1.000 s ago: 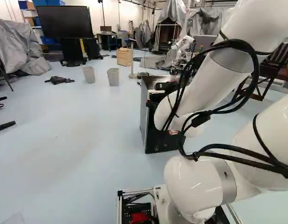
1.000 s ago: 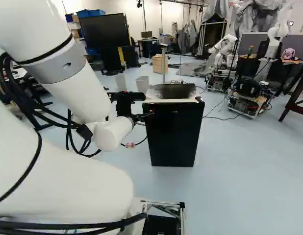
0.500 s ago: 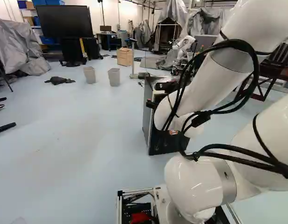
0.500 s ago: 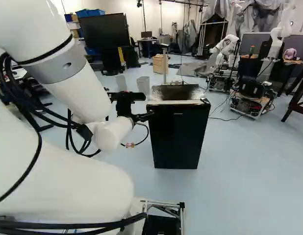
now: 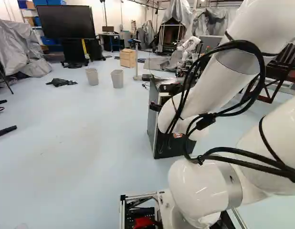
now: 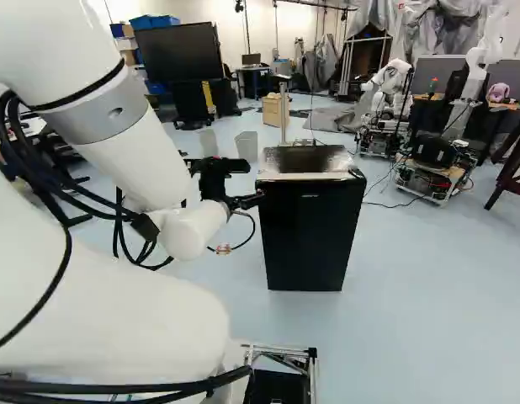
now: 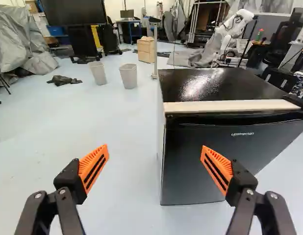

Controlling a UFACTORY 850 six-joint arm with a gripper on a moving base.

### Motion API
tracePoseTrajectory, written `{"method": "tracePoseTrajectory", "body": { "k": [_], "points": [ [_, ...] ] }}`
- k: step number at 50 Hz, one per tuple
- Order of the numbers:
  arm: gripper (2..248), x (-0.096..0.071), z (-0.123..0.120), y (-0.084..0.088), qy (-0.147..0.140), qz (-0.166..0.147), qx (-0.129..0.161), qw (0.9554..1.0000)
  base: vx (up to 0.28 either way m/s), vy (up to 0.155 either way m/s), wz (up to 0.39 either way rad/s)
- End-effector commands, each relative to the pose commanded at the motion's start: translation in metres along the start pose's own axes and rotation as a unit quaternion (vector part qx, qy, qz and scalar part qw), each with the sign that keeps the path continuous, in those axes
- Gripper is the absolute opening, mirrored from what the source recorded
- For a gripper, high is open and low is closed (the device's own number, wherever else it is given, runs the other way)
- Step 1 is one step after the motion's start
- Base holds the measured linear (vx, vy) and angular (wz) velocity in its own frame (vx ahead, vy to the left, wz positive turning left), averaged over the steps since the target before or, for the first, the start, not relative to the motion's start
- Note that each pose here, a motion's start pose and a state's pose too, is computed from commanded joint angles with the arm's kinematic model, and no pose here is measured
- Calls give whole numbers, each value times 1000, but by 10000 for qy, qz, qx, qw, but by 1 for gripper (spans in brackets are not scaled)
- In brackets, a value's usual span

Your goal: Grab a drink from the fridge

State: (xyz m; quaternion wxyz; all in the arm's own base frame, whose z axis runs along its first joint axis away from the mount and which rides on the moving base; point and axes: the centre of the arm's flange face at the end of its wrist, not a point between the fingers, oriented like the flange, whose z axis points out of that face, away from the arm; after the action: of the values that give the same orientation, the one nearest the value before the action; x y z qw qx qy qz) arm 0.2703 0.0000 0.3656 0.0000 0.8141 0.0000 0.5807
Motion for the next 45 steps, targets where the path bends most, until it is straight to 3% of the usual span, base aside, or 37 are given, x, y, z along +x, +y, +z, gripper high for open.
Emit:
{"method": "tracePoseTrajectory", "body": {
  "k": [28,45],
  "points": [
    [247,0,0,0,0,0,0,10000,0,46,-5],
    [247,0,0,-1,-1,48,-37,10000,0,1,0]
  ]
}}
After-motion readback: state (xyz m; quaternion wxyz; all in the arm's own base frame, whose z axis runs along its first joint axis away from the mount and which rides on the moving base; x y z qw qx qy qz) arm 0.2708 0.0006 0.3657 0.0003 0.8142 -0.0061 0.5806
